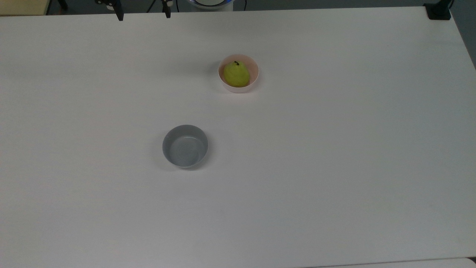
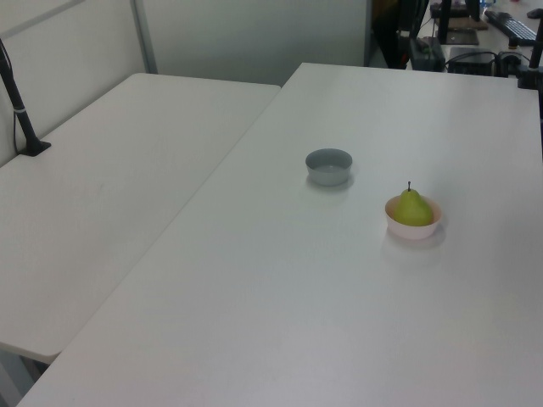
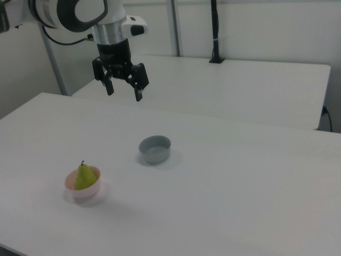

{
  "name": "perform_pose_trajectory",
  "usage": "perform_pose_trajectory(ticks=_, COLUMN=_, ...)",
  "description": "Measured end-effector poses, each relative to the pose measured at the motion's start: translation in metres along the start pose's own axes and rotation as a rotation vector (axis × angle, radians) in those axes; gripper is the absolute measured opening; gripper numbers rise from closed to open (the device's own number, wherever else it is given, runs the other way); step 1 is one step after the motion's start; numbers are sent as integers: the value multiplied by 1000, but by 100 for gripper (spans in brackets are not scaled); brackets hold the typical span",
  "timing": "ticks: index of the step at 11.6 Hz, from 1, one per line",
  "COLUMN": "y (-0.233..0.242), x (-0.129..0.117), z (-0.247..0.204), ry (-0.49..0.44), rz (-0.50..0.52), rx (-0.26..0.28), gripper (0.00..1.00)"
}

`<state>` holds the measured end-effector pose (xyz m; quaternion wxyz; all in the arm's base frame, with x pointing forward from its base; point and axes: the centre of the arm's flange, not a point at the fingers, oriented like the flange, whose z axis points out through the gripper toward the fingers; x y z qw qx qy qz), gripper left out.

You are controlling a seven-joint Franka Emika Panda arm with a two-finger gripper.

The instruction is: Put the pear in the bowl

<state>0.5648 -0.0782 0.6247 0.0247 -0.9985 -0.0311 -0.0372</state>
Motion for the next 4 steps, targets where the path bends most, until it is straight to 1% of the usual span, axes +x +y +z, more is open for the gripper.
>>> perform_pose_trajectory(ticks=4, y=-10, x=2, z=1, ry=-1, rz=3, rx=1, gripper=100)
